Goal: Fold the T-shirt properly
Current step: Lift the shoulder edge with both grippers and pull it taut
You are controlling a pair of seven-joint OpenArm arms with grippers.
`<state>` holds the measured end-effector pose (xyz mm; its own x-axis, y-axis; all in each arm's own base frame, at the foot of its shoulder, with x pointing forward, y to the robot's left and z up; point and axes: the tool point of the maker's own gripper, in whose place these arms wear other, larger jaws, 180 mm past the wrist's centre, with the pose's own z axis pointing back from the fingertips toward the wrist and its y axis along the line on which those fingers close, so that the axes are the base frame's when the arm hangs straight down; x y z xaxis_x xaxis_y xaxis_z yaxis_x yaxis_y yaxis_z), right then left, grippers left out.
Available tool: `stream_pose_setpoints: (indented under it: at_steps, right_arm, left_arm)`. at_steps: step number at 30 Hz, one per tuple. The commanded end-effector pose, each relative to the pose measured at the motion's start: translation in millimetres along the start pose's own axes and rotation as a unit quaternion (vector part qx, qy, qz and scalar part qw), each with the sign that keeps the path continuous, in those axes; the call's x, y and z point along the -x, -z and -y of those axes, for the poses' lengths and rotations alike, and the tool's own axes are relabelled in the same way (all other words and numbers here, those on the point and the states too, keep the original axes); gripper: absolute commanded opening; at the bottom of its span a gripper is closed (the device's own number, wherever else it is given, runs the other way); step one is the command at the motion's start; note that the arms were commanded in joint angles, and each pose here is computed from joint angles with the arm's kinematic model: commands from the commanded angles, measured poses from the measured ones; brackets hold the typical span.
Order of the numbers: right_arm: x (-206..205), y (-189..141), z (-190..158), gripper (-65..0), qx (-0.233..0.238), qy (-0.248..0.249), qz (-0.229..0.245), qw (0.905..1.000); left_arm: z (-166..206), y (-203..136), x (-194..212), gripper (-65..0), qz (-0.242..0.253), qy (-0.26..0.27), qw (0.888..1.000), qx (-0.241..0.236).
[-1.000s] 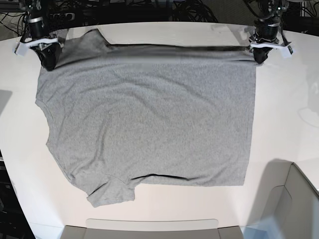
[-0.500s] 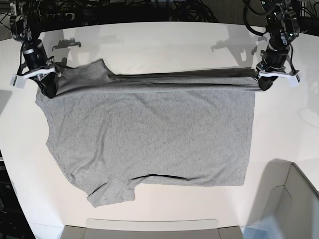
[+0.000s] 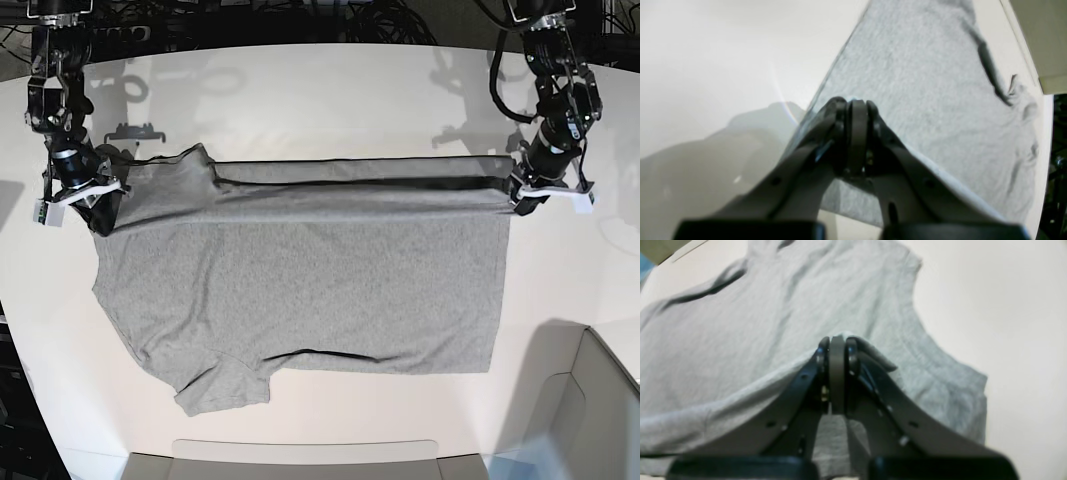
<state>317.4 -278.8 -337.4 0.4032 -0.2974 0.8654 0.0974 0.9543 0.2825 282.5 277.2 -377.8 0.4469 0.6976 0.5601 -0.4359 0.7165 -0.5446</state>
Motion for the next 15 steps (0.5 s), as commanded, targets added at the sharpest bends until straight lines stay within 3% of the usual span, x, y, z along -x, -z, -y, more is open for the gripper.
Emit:
stream_pose_setpoints:
  at_steps: [1,7,10,15]
  right_arm:
    - [-24,3,2,-65.0,0.000,-0.014,0.031,0.9994]
    - [-27,20,21,-65.0,0.021,-0.001,0.029,0.9993]
    - [-27,30,15,-65.0,-0.001,-0.006,0.025,0.9997]
    - [-30,40,23,-65.0,0.007,0.003,0.026,0.9996]
  left_arm:
    - [8,0,-19,-65.0,0.026,0.008,1.000,0.012]
    - [2,16,-23,-65.0,0.021,-0.010,1.000,0.004]
    - [1,25,-26,-65.0,0.018,-0.022,1.000,0.002]
    - [11,29,-37,-65.0,0.028,-0.024,0.999,0.012]
